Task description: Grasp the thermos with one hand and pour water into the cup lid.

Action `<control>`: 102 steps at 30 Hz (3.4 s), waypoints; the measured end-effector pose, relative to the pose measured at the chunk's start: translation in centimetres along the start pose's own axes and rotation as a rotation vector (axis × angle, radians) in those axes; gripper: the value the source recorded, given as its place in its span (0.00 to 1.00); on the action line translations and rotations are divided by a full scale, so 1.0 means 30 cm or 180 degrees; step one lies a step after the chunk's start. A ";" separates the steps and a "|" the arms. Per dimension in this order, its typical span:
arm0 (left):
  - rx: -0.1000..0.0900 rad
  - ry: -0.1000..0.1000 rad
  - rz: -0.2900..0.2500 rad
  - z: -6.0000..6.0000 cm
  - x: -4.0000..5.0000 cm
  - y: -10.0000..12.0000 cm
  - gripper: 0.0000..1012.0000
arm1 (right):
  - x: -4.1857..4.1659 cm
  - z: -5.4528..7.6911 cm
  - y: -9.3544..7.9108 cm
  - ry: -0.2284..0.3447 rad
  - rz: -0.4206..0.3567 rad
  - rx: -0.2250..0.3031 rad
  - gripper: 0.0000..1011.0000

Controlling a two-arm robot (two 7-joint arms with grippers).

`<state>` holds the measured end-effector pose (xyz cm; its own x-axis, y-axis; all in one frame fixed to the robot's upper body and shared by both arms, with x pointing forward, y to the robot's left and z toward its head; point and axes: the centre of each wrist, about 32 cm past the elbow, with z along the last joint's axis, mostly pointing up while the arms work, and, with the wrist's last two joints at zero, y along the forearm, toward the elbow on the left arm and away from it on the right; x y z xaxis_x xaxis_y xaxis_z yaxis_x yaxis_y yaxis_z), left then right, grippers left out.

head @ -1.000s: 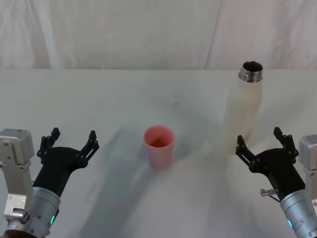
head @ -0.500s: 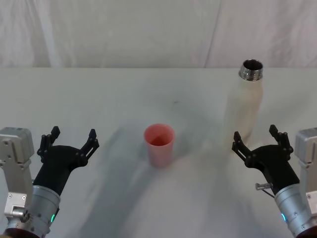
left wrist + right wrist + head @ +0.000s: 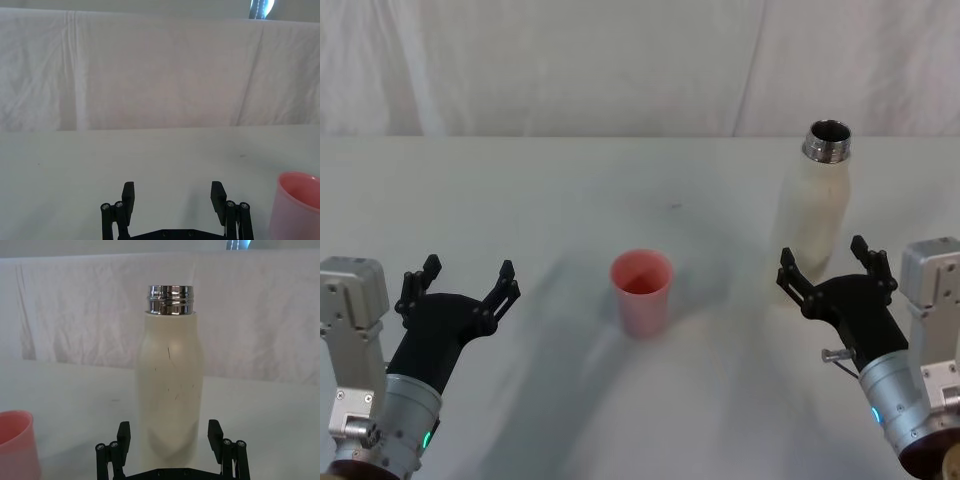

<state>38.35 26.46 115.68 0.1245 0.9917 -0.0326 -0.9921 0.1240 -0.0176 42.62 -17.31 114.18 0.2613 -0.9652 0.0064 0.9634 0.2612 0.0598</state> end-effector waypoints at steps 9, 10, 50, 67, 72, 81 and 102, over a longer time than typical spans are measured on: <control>0.0000 0.0000 0.0000 0.000 0.000 0.000 0.99 | -0.006 -0.002 0.042 0.0081 0.0021 0.0019 0.99; 0.0000 0.0000 0.0000 0.000 0.000 0.000 0.99 | -0.007 -0.003 0.048 0.0097 0.0020 0.0025 0.99; 0.0000 0.0000 0.0000 0.000 0.000 0.000 0.99 | 0.001 -0.025 0.158 0.0121 0.0027 0.0034 0.99; 0.0000 0.0000 0.0000 0.000 0.000 0.000 0.99 | 0.005 -0.031 0.179 0.0053 0.0038 0.0027 0.99; 0.0000 0.0000 0.0000 0.000 0.000 0.000 0.99 | 0.005 -0.031 0.178 0.0054 0.0038 0.0025 0.99; 0.0000 0.0000 0.0000 0.000 0.000 0.000 0.99 | 0.005 -0.030 0.177 0.0055 0.0036 0.0024 0.95; 0.0000 0.0000 0.0000 0.000 0.000 0.000 0.99 | 0.017 0.019 0.159 -0.0020 0.0076 0.0129 0.95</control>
<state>38.35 26.45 115.68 0.1244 0.9917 -0.0326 -0.9921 0.1239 -0.0176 47.31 -16.58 115.02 0.2835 -0.9589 0.0146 0.9537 0.2835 0.1000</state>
